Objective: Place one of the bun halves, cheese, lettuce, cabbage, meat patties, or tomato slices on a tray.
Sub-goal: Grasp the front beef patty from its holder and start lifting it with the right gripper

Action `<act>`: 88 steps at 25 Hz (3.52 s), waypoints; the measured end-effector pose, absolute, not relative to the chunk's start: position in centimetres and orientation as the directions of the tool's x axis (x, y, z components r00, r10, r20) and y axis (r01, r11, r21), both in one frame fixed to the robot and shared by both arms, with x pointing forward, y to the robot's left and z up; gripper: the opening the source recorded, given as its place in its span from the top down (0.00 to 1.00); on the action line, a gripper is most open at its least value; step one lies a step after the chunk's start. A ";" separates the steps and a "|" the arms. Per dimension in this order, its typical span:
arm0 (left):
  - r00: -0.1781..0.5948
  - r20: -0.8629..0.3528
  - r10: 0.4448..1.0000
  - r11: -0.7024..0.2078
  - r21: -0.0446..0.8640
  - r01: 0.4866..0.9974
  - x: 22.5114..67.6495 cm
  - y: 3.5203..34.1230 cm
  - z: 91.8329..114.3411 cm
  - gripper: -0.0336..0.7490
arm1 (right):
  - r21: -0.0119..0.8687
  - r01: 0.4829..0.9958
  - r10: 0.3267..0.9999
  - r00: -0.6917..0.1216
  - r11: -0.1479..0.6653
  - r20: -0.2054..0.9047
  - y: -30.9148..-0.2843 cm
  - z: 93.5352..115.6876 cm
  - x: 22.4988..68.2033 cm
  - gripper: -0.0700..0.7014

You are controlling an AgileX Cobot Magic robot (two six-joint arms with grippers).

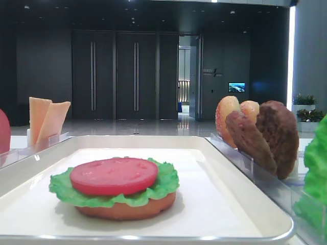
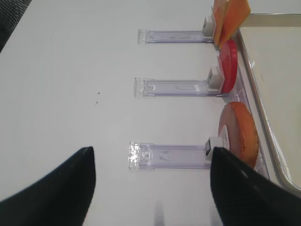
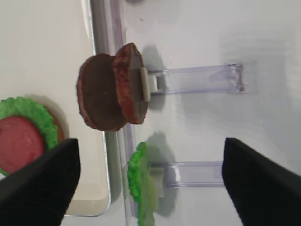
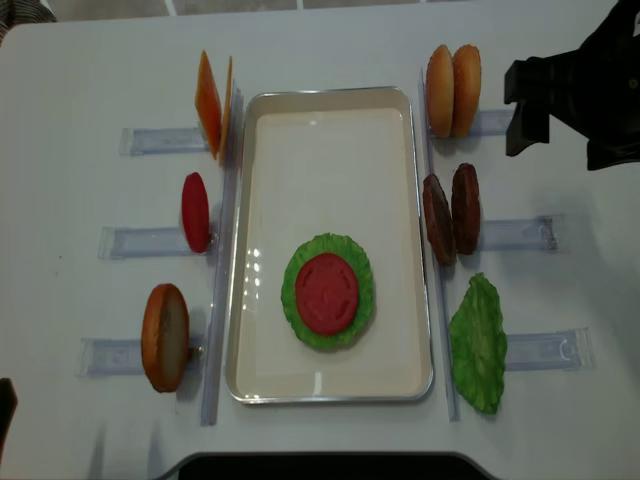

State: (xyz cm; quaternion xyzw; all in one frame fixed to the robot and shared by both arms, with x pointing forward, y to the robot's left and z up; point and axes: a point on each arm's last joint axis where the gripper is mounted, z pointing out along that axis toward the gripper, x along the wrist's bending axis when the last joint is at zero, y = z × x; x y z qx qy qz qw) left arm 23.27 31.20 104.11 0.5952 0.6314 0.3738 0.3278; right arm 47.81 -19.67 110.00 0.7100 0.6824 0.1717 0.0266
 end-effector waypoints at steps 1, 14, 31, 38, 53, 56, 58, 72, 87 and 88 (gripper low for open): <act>-0.077 0.031 0.997 0.012 0.862 0.506 23.3 31.2 104.1 0.22 | 0.279 0.958 0.976 0.006 -0.069 0.218 -19.1 110.0 47.7 0.16; -0.077 0.031 0.997 0.012 0.862 0.506 23.3 31.2 104.1 0.22 | 0.314 0.949 0.956 -0.113 0.023 0.271 -13.2 109.2 46.3 0.16; -0.077 0.031 0.997 0.012 0.862 0.506 23.3 31.2 104.1 0.22 | 0.242 0.965 0.959 -0.158 0.100 0.235 -8.4 104.1 48.1 0.16; -0.077 0.031 0.997 0.012 0.862 0.506 23.3 31.2 104.1 0.22 | 0.216 0.971 0.969 -0.144 0.099 0.202 -7.7 102.3 49.1 0.16; -0.077 0.031 0.997 0.012 0.862 0.506 23.3 31.2 104.1 0.22 | 0.237 0.966 0.987 -0.129 0.103 0.098 -8.1 100.9 50.0 0.16; -0.077 0.031 0.997 0.012 0.862 0.506 23.3 31.2 104.1 0.22 | 0.243 0.965 0.988 -0.123 0.098 0.089 -8.3 100.9 50.2 0.16; -0.077 0.031 0.997 0.012 0.862 0.506 23.3 31.2 104.1 0.22 | 0.241 0.966 0.989 -0.117 0.093 0.087 -8.3 100.8 50.3 0.16; -0.077 0.031 0.997 0.012 0.862 0.506 23.3 31.2 104.1 0.22 | 0.203 0.974 0.992 -0.115 0.101 0.059 -8.1 99.2 50.7 0.16; -0.077 0.031 0.997 0.012 0.862 0.506 23.3 31.2 104.1 0.22 | 0.206 0.967 0.988 -0.151 0.153 -0.027 -8.3 98.0 51.4 0.29; -0.077 0.031 0.997 0.012 0.862 0.506 23.3 31.2 104.1 0.22 | 0.207 0.965 0.987 -0.154 0.158 -0.035 -8.4 98.0 51.4 0.29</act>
